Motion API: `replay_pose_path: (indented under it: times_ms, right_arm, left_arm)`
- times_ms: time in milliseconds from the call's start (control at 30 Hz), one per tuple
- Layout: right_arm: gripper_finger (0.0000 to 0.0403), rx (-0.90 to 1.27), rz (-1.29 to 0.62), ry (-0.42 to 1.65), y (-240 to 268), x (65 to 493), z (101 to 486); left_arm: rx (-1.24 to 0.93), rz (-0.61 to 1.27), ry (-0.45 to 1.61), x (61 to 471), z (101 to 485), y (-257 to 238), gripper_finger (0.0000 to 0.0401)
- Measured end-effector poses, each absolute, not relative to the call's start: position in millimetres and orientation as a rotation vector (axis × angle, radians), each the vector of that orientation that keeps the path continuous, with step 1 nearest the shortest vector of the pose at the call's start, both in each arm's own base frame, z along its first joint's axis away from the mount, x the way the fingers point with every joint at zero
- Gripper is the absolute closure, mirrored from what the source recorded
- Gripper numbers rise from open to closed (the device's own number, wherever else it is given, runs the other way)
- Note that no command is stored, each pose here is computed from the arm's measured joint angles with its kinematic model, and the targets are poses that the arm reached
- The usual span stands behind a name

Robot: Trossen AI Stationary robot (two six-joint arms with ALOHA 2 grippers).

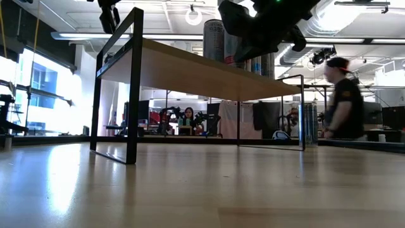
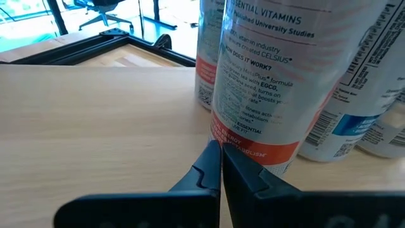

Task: Place canned beverage on shelf
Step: Put the white-pink soda can on the shelf and align it with the other white-pink soda can

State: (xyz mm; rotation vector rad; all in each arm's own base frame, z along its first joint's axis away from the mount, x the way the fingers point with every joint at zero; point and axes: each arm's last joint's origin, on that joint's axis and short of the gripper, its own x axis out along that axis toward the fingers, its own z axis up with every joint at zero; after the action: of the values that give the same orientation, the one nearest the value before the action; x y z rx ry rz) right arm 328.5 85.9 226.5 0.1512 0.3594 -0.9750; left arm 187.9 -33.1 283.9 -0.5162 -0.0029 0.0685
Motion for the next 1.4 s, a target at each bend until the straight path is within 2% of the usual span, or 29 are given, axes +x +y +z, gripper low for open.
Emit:
replay_pose_path:
  times_ms: [200, 600, 1000, 1400]
  right_arm:
    - [0.0403, 0.16, -0.974, 0.352, 85.7, 329.3, 227.0]
    - [0.0403, 0.127, -0.838, 0.438, 106.8, 310.6, 240.9]
    - [0.0403, 0.274, -0.826, 0.294, 91.3, 271.8, 245.3]
    - [0.0403, 0.174, -0.773, 0.224, 73.9, 283.8, 254.7]
  left_arm:
    - [-0.516, 0.069, -0.003, 187.9, 283.8, -33.1, 0.0394]
    - [-0.517, 0.07, -0.001, 187.9, 283.7, -33.1, 0.0394]
    - [-0.518, 0.07, -0.003, 187.9, 283.9, -33.1, 0.0394]
    - [-0.522, 0.069, -0.005, 187.9, 284.0, -33.0, 0.0394]
